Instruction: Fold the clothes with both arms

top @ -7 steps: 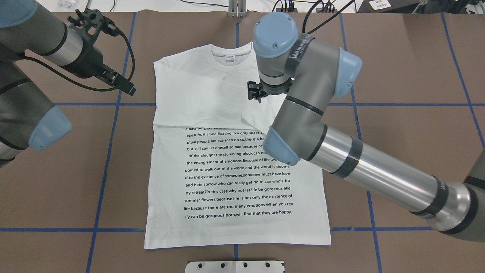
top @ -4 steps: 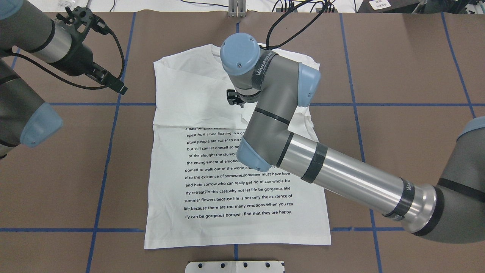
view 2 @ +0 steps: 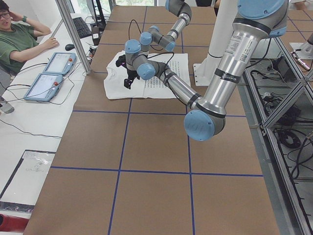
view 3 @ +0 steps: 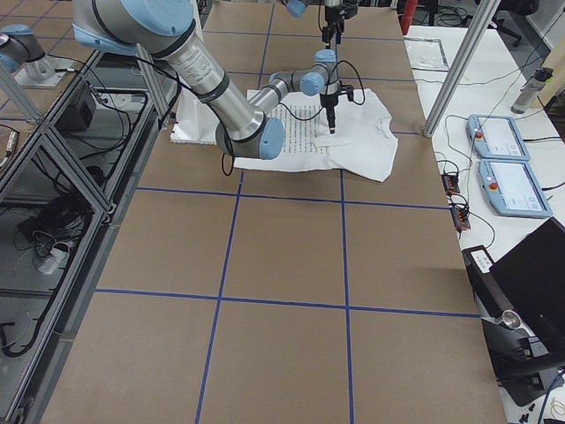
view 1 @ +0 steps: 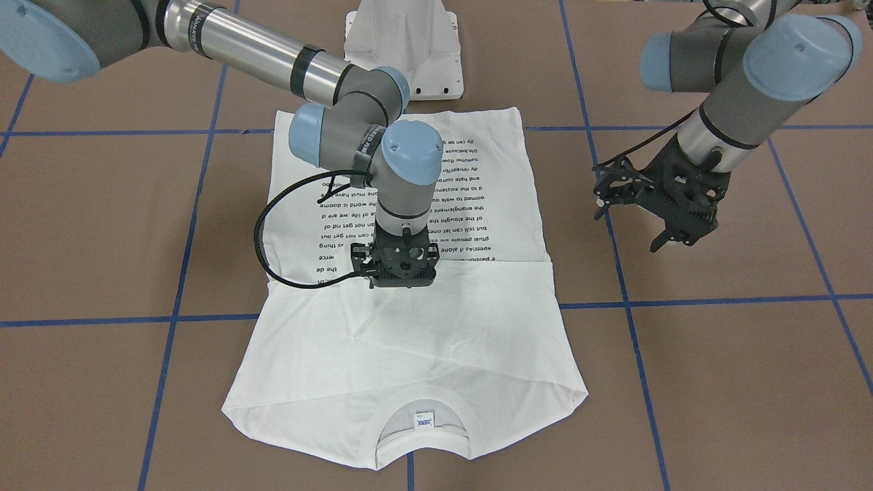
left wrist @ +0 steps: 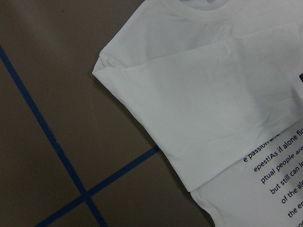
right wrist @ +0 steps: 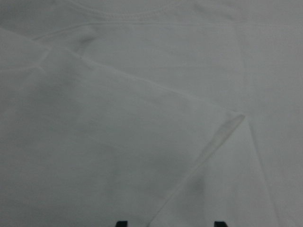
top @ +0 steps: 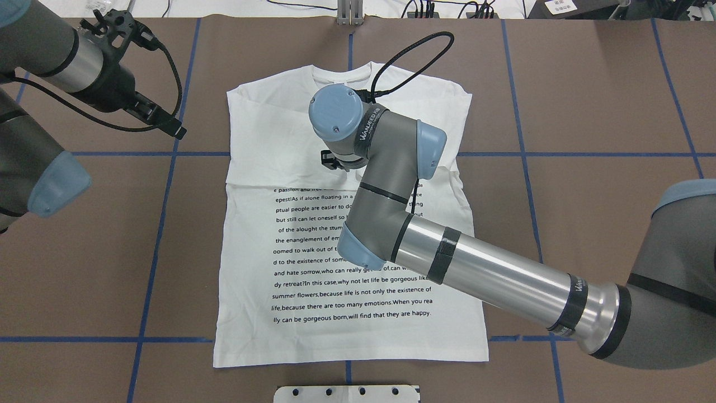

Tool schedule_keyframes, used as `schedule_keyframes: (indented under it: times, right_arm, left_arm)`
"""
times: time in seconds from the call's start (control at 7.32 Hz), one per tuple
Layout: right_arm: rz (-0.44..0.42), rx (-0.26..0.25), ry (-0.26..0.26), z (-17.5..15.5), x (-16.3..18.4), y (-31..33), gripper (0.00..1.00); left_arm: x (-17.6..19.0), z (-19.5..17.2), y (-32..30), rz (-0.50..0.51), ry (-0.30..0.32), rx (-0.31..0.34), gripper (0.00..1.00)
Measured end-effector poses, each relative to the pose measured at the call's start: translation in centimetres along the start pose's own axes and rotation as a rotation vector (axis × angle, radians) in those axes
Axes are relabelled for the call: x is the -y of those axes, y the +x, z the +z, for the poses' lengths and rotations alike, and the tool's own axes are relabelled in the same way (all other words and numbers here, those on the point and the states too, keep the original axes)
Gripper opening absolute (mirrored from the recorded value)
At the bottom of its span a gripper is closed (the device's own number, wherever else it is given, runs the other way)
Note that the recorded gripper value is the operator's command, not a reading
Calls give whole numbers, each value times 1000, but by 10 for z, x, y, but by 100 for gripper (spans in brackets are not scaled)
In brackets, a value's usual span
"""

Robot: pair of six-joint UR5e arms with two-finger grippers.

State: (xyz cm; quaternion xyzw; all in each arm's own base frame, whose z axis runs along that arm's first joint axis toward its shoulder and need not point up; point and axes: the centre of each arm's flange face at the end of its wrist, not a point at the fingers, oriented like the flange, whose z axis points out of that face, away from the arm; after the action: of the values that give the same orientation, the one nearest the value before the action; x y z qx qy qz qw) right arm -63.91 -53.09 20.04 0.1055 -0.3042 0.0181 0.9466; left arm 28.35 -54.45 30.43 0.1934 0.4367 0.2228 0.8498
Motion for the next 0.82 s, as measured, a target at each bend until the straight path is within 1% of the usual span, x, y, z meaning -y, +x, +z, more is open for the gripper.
schedule_keyframes:
  times: [0.14,0.27,0.41,0.55,0.68,0.82]
  right_arm:
    - [-2,-1,0,1,-2,-1,61]
    - [-5,-2,-1,3,-4,-2,56]
    - [-7,-4,-2,4,-7,-2,51]
    - [-9,-5,-3,5,-8,-2,40]
    - [-9,-5,-3,5,-8,-2,17]
    - [-9,-6,-3,6,-8,-2,0]
  left_arm:
    - [0,0,0,-1,0,0,100]
    - [0,-1,0,-1,1,0,100]
    - [0,-1,1,-1,1,0,100]
    - [-1,-1,1,-1,1,0,100]
    - [-1,-1,1,-1,1,0,100]
    - [-1,-1,1,-1,2,0,100]
